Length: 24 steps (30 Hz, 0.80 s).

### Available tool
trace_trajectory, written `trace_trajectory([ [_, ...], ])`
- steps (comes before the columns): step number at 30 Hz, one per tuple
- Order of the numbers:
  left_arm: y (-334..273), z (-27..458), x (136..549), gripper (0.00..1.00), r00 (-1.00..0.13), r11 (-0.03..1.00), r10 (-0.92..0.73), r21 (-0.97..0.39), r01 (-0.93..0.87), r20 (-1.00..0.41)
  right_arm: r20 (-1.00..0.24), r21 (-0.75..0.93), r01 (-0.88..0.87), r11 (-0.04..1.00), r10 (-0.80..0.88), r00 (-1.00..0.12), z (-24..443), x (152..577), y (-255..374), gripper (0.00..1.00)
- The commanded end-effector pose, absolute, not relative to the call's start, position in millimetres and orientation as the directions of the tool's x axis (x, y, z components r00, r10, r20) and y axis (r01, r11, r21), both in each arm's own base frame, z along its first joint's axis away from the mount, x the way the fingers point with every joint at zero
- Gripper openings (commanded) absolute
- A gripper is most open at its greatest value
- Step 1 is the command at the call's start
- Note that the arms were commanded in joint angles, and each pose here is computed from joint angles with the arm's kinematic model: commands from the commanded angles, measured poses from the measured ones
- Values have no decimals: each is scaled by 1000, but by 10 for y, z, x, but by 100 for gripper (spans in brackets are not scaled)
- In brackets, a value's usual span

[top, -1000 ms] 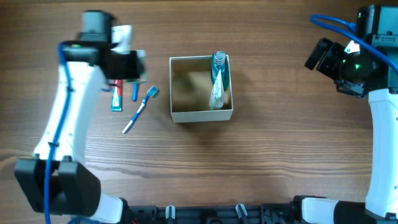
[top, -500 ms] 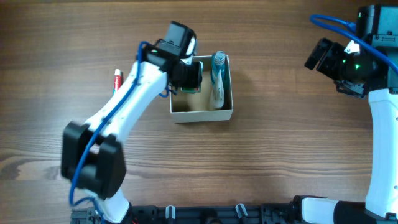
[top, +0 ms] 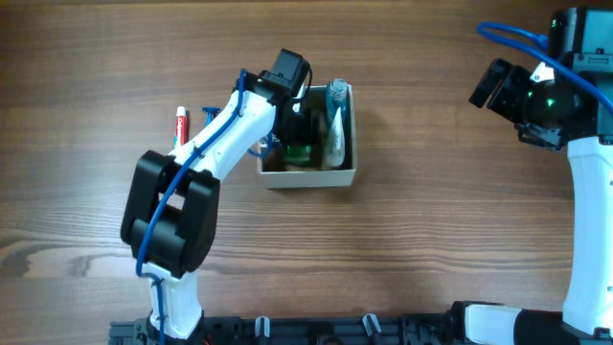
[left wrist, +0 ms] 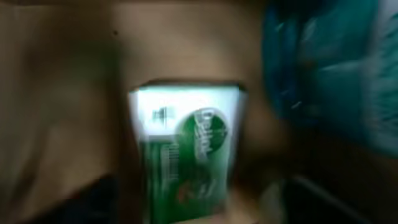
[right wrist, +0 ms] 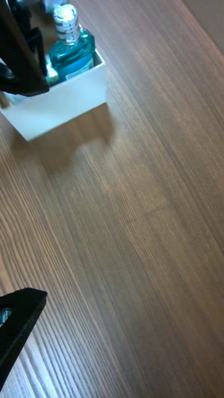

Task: Pack container
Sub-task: 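Carry the soap into the box and release it, then move left gripper to the Colgate toothpaste tube and grasp it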

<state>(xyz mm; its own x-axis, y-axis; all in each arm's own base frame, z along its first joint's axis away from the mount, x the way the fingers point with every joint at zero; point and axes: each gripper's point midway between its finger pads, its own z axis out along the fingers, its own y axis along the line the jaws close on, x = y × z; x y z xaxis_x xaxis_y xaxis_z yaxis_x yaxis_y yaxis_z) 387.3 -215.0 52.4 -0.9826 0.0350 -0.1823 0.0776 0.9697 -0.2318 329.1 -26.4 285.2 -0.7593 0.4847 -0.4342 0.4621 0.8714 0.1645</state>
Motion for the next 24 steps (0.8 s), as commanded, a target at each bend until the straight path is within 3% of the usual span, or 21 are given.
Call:
trace_trajectory([
  [1,-2104,1234,3971,100,-951,943,-21,-322,84,-308,-429,177,471,864,499,-753,2848,3324,-260,100],
  [10,-1637,2343,3857,100,-856,924,-125,-373,84,-501,-429,177,471,864,499,-753,2848,3324,-260,100],
  [13,-1049,2493,3815,100,-814,974,-141,-225,-13,-564,-429,177,471,864,499,-753,2848,3324,-260,100],
  [14,-703,2431,3801,100,-814,988,-149,-121,-97,-561,-429,177,472,864,499,-753,2848,3324,-260,100],
  [16,-431,2286,3795,100,-833,985,-167,-61,-159,-528,-429,177,471,864,499,-753,2848,3324,-260,100],
  [22,122,1438,3751,100,-927,976,-197,26,-216,-319,-429,177,472,864,499,-753,2848,3324,-260,100],
  [24,183,1085,3749,95,-959,984,-173,6,-179,-223,-429,177,472,864,499,-753,2848,3324,-260,100],
])
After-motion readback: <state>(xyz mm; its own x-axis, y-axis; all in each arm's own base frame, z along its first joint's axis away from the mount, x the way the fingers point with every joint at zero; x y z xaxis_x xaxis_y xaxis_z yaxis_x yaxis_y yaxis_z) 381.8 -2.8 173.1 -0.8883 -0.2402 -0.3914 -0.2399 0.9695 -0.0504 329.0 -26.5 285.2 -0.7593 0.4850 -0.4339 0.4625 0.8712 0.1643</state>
